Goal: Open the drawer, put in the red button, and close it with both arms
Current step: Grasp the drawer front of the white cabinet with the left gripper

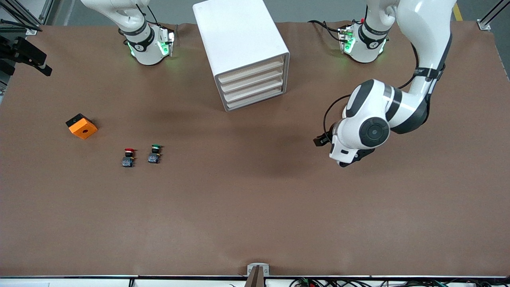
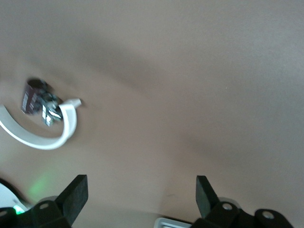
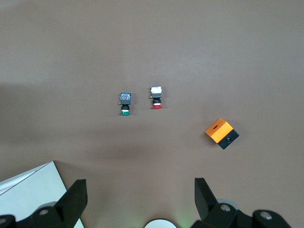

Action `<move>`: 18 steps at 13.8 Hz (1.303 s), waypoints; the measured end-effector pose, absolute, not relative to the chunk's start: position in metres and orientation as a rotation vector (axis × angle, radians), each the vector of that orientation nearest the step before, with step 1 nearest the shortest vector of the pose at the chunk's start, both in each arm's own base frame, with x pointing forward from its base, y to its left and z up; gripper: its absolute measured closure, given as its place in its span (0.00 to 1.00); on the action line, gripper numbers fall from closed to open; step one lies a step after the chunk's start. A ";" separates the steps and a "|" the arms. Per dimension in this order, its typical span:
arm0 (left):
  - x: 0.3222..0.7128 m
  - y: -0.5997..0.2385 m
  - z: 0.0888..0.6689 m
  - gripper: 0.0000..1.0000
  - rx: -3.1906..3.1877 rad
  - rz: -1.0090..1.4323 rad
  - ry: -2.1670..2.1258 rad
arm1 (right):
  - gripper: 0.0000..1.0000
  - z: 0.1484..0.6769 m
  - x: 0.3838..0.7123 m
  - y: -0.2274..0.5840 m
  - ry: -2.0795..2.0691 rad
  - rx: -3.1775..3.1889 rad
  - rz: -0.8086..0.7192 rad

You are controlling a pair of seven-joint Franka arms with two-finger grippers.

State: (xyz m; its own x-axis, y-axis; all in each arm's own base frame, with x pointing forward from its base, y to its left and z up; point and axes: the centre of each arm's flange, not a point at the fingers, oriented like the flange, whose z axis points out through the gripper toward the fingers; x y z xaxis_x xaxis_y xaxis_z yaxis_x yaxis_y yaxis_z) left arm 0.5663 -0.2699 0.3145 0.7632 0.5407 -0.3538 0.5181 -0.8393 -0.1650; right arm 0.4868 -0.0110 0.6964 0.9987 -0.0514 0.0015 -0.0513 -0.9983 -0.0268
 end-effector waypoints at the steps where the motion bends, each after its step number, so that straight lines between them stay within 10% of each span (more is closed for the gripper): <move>1: 0.568 -0.277 0.309 0.00 -2.868 0.660 -0.972 | 0.00 0.696 0.487 -0.011 0.080 -3.114 -0.003; 18: 0.537 -0.289 0.217 0.00 -1.812 1.313 -1.505 | 0.00 0.696 0.487 -0.009 0.073 -3.115 0.002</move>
